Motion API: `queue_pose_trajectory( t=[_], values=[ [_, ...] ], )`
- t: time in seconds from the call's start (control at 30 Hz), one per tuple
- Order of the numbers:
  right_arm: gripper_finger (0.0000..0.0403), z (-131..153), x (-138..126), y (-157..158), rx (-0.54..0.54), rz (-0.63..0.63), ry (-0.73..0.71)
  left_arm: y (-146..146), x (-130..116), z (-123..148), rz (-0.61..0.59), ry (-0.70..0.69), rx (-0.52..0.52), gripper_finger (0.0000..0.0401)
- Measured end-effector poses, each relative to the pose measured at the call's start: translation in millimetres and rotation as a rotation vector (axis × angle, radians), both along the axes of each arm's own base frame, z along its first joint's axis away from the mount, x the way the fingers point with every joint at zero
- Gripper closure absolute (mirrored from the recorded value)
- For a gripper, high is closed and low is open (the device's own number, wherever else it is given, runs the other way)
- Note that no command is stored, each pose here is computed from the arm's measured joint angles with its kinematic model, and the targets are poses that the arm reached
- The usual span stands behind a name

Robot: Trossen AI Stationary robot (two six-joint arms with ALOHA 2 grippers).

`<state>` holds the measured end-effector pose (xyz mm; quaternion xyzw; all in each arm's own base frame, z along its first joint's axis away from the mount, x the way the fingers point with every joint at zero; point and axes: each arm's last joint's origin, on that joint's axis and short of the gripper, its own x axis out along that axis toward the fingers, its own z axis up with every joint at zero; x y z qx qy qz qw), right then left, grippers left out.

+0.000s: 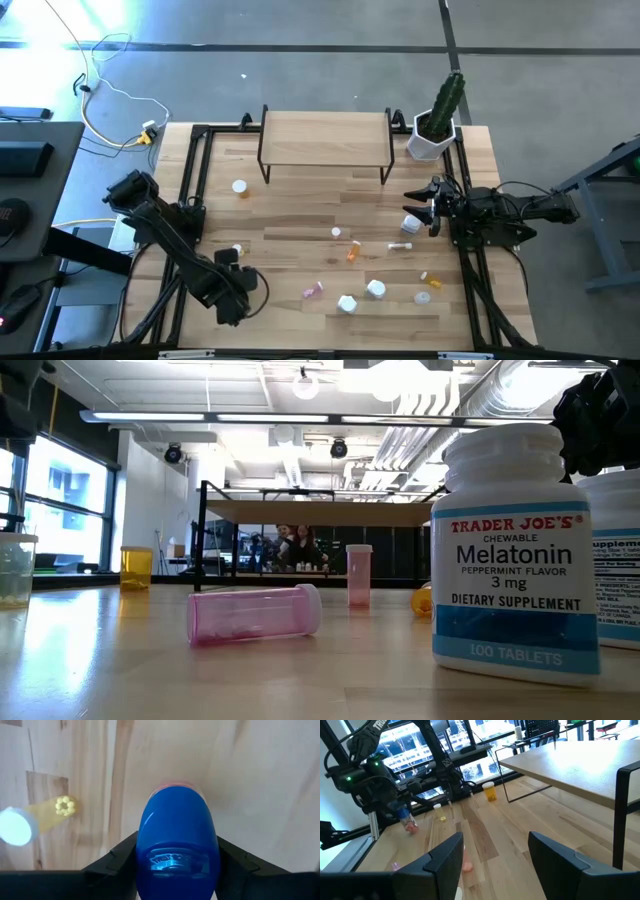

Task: Pick and place medicine bottles onto shelf by color
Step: Put the blue pill bottle on the shelf

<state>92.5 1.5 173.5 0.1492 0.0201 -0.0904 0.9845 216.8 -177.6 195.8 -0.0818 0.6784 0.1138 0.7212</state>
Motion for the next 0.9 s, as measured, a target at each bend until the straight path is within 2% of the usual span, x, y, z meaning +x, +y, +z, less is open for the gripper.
queue_pose_trajectory(
  t=[0.23, 0.5, 0.73, 0.9],
  values=[
    [0.0188, 0, 0, 0, 0.0, 0.0, 0.0, 13, -4, 29, 0.002, -0.07, -0.092, 0.0229],
    [0.0188, 0, 0, 0, 0.0, 0.0, 0.001, 45, -4, 88, 0.008, -0.283, -0.173, 0.0228],
    [0.0188, 0, 0, 0, 0.0, 0.0, 0.001, 93, -3, 132, 0.043, -0.445, -0.16, 0.0227],
    [0.0188, 0, 0, 0, 0.0, 0.0, 0.002, 135, -5, 157, 0.066, -0.494, -0.056, 0.0226]
  ],
)
